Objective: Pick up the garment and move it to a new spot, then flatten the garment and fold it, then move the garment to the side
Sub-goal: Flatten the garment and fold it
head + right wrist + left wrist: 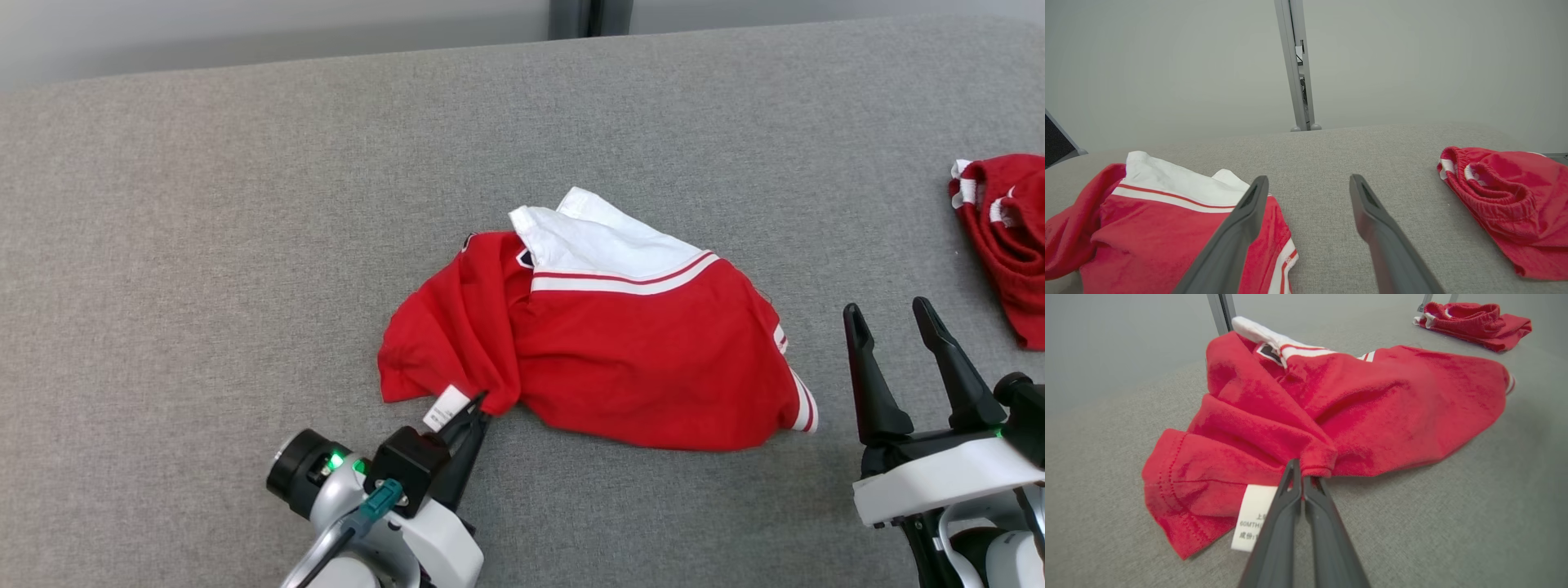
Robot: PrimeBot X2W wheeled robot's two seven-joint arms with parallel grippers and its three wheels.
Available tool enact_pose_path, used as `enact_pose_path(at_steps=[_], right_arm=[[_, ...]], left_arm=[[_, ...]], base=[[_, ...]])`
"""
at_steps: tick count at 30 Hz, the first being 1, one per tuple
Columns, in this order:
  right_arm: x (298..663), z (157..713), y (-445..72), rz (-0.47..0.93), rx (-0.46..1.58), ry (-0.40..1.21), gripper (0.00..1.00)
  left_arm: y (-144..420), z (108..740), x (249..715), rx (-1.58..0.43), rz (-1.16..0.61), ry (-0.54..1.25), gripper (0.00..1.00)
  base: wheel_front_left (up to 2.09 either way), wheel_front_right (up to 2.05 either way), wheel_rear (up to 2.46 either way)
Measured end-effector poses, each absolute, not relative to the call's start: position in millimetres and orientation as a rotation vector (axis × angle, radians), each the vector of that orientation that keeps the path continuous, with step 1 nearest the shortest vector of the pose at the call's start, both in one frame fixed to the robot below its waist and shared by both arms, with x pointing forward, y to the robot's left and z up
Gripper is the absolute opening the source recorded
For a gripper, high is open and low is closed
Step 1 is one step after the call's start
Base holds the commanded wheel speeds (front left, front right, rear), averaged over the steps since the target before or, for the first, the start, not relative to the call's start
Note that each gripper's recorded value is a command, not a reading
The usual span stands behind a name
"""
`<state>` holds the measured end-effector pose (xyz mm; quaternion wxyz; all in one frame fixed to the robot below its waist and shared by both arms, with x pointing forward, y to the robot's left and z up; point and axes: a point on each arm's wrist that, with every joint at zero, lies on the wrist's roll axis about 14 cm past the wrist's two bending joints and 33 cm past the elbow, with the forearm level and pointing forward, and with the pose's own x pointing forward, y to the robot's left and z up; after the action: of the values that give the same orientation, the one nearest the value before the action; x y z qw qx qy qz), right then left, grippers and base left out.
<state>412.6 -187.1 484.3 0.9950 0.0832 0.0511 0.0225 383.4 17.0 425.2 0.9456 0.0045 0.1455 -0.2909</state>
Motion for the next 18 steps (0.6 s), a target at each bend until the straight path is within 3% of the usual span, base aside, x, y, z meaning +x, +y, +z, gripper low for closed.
enact_pose_path(at_steps=[4, 5, 6, 7, 18], right_arm=[[411.8, 486.3, -186.9, 0.046, 0.166, 0.099, 1.00], [411.6, 486.5, -186.6, 0.047, 0.166, 0.102, 1.00], [411.3, 487.4, -186.4, 0.048, 0.165, 0.100, 1.00], [411.0, 488.8, -186.1, 0.049, 0.165, 0.096, 1.00], [400.8, 503.7, -182.7, 0.068, 0.141, 0.070, 1.00]], left_arm=[[8.3, 414.0, 376.7, -0.053, -0.602, 0.333, 0.00], [6.2, 414.4, 376.1, -0.068, -0.604, 0.330, 0.26], [4.1, 417.0, 376.8, -0.092, -0.600, 0.319, 0.81], [3.1, 419.9, 377.9, -0.109, -0.595, 0.305, 1.00], [34.9, 467.6, 390.4, -0.192, -0.471, 0.110, 1.00]], base=[[0.00, 0.00, 0.00], [0.00, 0.00, 0.00], [0.00, 0.00, 0.00], [0.00, 0.00, 0.00], [0.00, 0.00, 0.00]])
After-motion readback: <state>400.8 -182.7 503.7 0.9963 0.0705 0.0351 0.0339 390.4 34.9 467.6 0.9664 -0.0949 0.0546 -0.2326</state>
